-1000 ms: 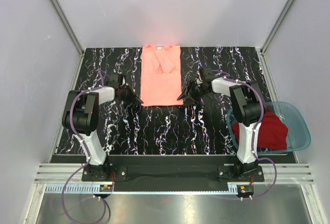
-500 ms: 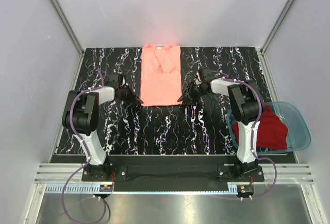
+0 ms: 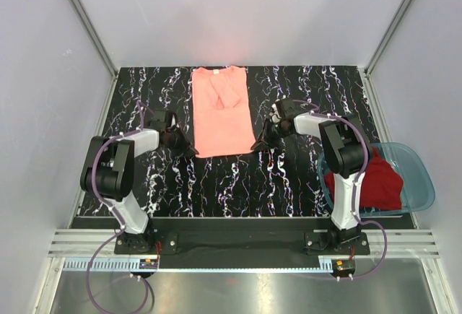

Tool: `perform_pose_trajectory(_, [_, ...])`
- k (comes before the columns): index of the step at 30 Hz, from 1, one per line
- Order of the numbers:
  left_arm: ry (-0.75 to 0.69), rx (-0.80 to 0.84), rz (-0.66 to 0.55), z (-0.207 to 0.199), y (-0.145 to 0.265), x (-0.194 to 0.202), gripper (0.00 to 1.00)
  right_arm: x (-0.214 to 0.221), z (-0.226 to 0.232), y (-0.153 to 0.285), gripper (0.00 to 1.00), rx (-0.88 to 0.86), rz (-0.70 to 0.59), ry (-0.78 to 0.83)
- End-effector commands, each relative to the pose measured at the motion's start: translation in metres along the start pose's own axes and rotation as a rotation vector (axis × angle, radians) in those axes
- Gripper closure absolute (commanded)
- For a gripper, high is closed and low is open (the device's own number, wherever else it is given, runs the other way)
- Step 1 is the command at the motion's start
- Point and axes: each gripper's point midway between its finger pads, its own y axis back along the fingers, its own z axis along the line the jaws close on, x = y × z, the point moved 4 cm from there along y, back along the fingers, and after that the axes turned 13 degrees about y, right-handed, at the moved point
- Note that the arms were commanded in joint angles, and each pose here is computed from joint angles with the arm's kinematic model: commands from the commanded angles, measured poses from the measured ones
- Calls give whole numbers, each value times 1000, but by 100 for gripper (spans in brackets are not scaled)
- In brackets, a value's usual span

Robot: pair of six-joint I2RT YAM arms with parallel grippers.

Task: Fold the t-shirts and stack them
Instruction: Fold the tshirt

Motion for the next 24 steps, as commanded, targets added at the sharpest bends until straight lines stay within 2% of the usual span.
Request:
perform_pose_trajectory(1, [-19, -138, 4, 33, 16, 26, 100, 38, -11, 12, 100, 120, 63, 58])
perform_pose_trajectory(7, [-44, -124, 14, 47, 48, 77, 100, 80, 11, 37, 100, 108, 80, 80])
perform_pose_trajectory(8, [-31, -134, 25, 54, 49, 85, 100, 100, 9, 37, 100, 126, 114, 79])
perform_pose_trajectory(13, [-36, -128, 49, 69, 74, 124, 100, 151, 22, 58, 100, 106, 122, 84])
perform_pose_trajectory(16, [15, -116, 77, 85, 90, 150, 100, 196, 18, 65, 100, 129, 164, 69])
perform_pose_trajectory(19, [85, -122, 97, 104, 103, 172, 100, 226, 20, 71, 100, 130, 181, 27])
perform_pose_trajectory(24, [121, -117, 151, 134, 124, 205, 100, 274, 30, 76, 100, 115, 235, 35])
